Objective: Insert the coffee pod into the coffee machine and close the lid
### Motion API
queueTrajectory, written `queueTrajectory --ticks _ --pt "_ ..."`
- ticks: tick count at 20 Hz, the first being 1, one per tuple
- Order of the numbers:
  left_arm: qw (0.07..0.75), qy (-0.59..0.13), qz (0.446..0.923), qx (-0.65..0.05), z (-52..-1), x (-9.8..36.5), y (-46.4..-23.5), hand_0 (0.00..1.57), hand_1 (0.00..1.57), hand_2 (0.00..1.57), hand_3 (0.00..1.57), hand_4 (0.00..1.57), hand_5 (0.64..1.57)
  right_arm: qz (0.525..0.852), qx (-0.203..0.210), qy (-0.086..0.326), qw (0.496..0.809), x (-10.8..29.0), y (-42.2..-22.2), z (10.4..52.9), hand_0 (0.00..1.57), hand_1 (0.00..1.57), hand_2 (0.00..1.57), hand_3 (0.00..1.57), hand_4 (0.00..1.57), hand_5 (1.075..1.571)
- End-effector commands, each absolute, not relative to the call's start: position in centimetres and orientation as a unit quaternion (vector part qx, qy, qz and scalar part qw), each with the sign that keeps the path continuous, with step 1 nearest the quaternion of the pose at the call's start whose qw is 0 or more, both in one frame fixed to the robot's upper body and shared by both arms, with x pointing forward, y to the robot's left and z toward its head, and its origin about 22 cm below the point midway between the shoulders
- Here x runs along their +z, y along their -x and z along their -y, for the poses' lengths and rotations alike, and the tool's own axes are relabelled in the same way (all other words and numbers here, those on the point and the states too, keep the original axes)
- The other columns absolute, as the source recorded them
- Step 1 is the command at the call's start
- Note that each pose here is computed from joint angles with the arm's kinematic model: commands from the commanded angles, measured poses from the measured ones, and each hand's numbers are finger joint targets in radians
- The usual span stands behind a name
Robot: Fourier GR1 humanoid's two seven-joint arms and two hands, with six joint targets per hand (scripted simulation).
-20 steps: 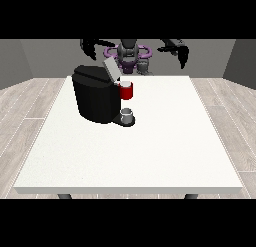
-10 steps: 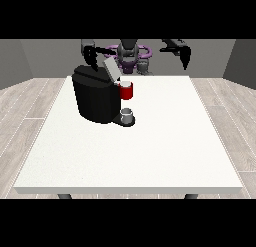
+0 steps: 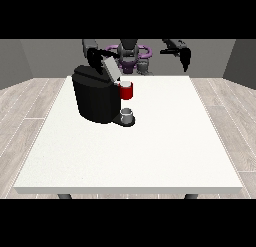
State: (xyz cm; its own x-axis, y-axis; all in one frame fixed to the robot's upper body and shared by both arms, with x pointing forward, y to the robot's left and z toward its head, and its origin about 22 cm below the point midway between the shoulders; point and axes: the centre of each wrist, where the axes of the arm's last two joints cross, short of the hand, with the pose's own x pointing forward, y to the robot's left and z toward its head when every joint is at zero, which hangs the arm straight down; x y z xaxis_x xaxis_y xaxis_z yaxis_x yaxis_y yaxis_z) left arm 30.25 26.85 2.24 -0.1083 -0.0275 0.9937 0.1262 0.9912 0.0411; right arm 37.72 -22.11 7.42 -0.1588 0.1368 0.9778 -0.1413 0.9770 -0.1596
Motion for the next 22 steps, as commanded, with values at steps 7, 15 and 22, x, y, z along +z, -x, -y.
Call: queueTrajectory --ticks 7,15,22 --pt "0.669 0.013 0.741 -0.059 -26.9 1.8 -29.8 0.0 0.0 0.0 0.0 0.0 1.571 0.742 0.135 -0.021 0.656 6.4 -38.3 20.8 0.0 0.0 0.0 0.0 0.0 1.571" --pt "0.652 0.027 0.755 -0.061 -28.3 3.2 -30.5 0.0 0.0 0.0 0.0 0.16 1.571 0.768 0.134 -0.007 0.626 8.9 -40.2 21.4 0.0 0.0 0.0 0.0 0.0 1.571" --pt "0.67 0.006 0.741 -0.041 -28.4 1.2 -30.1 0.0 0.0 0.0 0.0 0.18 1.571 0.758 0.188 -0.017 0.624 10.2 -40.2 17.7 0.0 0.0 0.0 0.0 0.0 1.571"
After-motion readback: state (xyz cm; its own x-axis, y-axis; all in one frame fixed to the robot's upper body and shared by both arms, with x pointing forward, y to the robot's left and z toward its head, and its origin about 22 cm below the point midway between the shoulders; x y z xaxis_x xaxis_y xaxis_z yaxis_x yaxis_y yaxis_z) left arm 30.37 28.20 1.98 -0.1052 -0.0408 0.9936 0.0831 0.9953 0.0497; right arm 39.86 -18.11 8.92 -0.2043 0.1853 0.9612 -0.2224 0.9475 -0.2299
